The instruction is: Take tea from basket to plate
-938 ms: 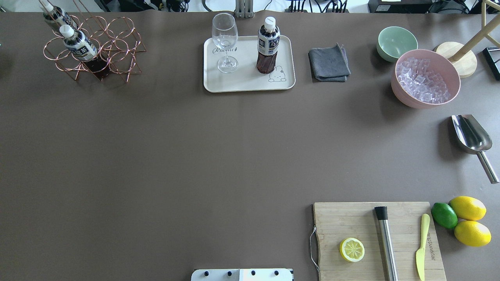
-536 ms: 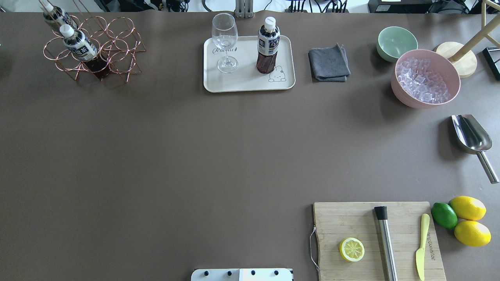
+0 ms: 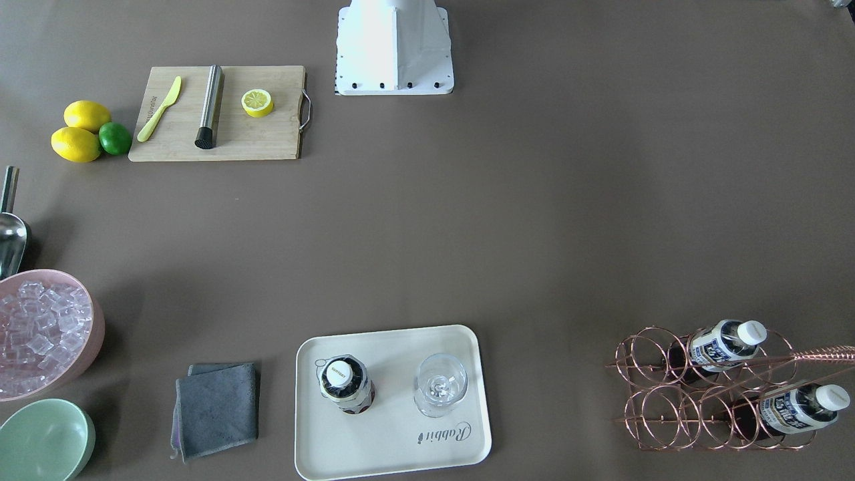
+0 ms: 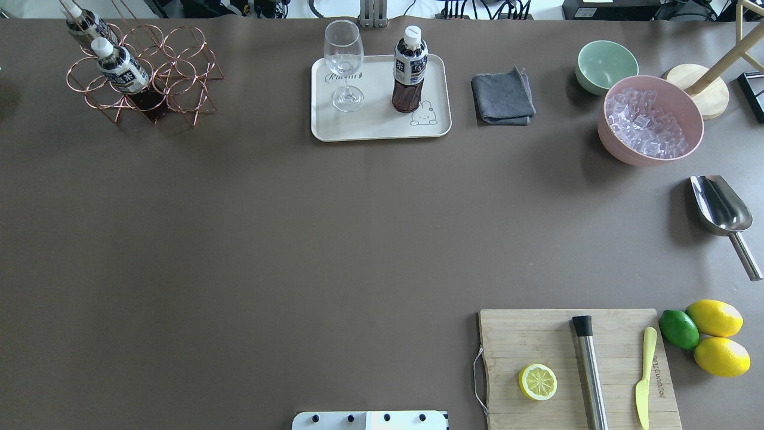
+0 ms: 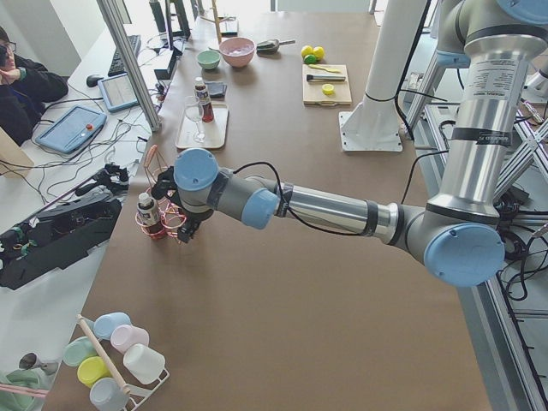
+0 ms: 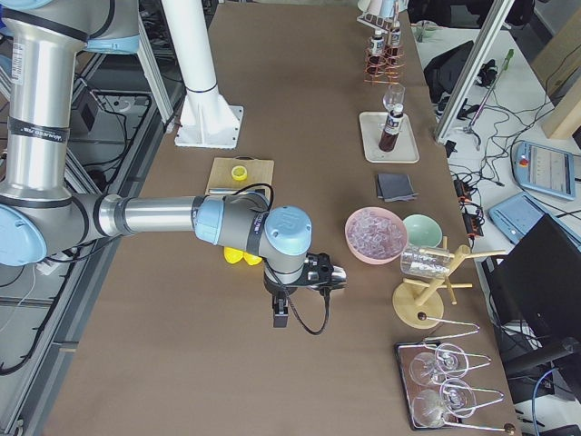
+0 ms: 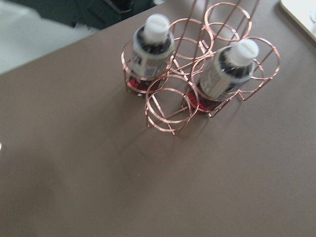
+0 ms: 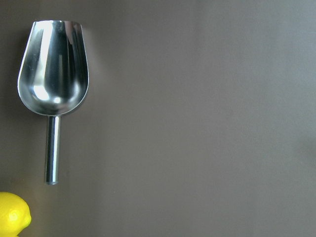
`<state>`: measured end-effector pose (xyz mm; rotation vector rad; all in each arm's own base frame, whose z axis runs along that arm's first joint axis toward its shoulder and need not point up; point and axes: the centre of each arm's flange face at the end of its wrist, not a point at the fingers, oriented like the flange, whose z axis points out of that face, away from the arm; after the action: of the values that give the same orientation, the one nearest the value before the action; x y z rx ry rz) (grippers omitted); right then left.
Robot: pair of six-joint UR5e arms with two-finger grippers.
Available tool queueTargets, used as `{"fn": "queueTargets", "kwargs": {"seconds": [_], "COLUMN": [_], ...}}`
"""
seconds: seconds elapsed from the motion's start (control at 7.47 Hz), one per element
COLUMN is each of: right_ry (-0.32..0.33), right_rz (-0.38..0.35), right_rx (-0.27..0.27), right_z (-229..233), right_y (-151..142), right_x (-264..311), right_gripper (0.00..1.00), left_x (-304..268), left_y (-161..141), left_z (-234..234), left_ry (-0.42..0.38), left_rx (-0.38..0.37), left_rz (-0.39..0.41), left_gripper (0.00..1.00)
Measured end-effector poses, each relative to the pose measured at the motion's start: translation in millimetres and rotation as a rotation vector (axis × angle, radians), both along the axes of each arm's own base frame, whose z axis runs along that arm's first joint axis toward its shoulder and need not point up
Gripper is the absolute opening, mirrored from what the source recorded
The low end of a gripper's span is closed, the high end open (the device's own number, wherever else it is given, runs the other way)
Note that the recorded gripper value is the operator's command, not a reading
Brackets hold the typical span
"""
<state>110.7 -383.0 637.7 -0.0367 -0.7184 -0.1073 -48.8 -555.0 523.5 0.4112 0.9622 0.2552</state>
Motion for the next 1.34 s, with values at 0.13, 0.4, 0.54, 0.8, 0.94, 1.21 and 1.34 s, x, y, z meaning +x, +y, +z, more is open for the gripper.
{"fn": "queueTargets", "kwargs": {"seconds": [0.13, 0.4, 0.54, 0.8, 0.94, 1.21, 1.34], "right_ry": [0.000, 0.001, 0.006, 0.008, 0.006, 0.004, 0.004], "right_rz": [0.000, -0.001, -0.002, 0.000, 0.002, 0.007, 0.009], "right_rx": [0.000, 0.003, 0.008, 0.011, 0.013, 0.012, 0.011], "right_z": [-0.2, -1.5, -4.8, -10.2, -13.1, -15.8, -15.7], "right_y": [-0.1, -0.4, 1.4, 14.1, 20.4, 30.3, 33.3], "right_x": [0.0, 0.1, 0.5, 0.3, 0.2, 0.5, 1.0], "right_gripper": [1.00, 1.00, 1.00, 1.00, 1.00, 1.00, 1.00], "left_x": [-6.7, -18.7, -22.5, -33.2, -35.7, -37.1, -37.0], "left_y": [23.5, 58.0, 73.1, 89.8, 94.3, 95.2, 97.0], "left_z": [28.8, 69.5, 91.9, 124.9, 132.6, 121.9, 109.3], "left_ry": [0.030, 0.049, 0.022, -0.130, -0.167, -0.192, -0.198], "left_rx": [-0.148, -0.309, -0.375, -0.437, -0.470, -0.520, -0.537], "left_rz": [-0.073, -0.152, -0.191, -0.276, -0.289, -0.290, -0.288], "left_gripper": [0.98, 0.98, 0.98, 0.98, 0.98, 0.98, 0.98]}}
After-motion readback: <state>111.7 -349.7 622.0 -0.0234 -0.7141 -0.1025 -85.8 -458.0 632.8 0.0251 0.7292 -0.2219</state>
